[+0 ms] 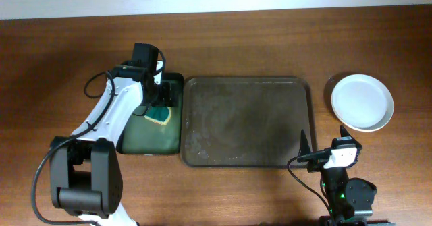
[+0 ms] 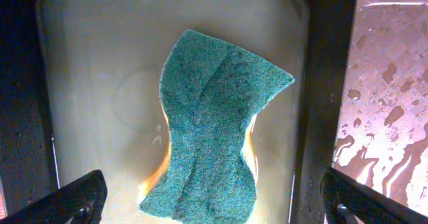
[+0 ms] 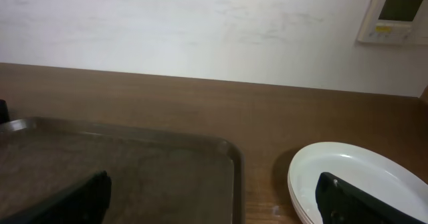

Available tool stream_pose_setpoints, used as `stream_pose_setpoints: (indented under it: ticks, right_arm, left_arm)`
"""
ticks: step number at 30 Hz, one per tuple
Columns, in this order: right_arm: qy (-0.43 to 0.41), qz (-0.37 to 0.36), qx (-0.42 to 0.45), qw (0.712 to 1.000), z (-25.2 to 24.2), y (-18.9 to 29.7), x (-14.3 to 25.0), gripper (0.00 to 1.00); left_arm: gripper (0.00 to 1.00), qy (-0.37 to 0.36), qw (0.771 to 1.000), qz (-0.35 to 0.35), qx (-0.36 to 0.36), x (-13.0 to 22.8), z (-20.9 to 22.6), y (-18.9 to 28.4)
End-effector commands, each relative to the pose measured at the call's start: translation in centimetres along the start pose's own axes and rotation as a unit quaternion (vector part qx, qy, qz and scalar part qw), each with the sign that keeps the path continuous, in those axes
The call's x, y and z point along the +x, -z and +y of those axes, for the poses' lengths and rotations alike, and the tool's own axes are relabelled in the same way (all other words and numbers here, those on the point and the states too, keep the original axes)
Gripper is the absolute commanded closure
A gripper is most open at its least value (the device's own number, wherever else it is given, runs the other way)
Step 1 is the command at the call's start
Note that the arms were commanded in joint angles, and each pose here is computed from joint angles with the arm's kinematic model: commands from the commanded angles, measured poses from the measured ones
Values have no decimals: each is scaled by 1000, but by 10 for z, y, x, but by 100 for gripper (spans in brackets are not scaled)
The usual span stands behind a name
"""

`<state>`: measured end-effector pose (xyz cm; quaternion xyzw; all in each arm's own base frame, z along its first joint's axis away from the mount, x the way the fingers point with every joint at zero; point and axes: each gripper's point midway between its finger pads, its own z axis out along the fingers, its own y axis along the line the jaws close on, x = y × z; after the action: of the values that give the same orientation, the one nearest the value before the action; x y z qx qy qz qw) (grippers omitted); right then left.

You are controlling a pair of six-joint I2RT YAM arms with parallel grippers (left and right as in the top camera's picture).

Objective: Clean dirty plates on tray and stack at the side

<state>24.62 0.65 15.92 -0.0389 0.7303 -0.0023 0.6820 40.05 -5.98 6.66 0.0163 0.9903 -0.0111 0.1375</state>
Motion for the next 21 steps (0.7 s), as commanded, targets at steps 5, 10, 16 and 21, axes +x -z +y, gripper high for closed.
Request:
stream_pose_setpoints:
  ticks: [5,10,16,21]
  right_arm:
    - [3,1,-1,1000,0,0,2,1]
    - [3,1,-1,1000,0,0,2,2]
    - [3,1,-1,1000,0,0,2,2]
    - [3,1,-1,1000,0,0,2,2]
  left_arm:
    - [0,-16,999,-45,7,-10,-13,33]
    - [0,-42,990,-134,32,-21,-38,103]
    - [0,-19,959,-281,-28,-30,-11,206]
    - [0,-3,931,-364,-22,-6,2,280]
